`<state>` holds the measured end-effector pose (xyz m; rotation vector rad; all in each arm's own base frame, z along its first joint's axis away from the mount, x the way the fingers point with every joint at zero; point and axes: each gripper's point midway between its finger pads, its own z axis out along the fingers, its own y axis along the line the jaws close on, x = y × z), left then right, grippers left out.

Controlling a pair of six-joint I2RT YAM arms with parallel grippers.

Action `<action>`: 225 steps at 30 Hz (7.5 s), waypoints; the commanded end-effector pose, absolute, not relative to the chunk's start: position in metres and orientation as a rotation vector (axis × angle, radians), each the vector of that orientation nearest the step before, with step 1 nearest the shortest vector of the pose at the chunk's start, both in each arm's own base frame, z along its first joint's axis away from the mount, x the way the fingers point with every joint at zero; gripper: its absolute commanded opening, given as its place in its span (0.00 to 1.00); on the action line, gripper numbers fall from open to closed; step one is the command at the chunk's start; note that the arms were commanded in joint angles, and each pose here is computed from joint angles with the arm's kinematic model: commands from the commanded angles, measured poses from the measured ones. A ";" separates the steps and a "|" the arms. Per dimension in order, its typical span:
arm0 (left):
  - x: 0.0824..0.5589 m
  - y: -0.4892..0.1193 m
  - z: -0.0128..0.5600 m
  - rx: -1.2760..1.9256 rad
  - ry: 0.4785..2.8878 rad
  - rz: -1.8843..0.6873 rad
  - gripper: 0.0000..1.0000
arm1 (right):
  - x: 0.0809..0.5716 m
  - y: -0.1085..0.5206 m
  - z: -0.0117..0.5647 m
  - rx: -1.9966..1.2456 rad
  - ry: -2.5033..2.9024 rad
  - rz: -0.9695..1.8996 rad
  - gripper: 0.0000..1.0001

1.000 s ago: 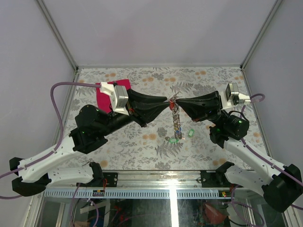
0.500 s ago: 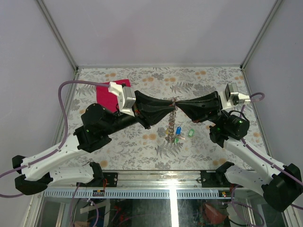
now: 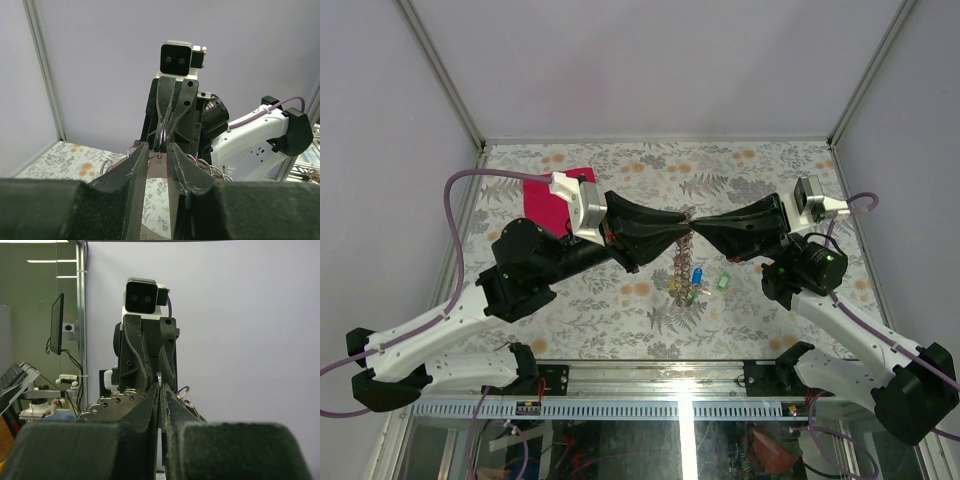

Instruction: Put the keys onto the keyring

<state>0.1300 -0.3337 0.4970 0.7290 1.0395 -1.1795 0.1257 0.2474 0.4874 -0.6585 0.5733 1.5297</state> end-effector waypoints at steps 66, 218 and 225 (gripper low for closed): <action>0.112 -0.351 0.491 1.057 1.155 -1.146 0.00 | 0.104 0.253 0.451 -1.125 0.948 1.232 0.13; 0.245 -0.375 0.033 0.490 2.421 -0.536 0.39 | 0.165 0.134 0.366 -0.481 1.576 0.591 0.00; 0.242 -0.364 0.063 0.410 2.340 -0.595 0.39 | 0.167 0.137 0.360 -0.491 1.587 0.596 0.00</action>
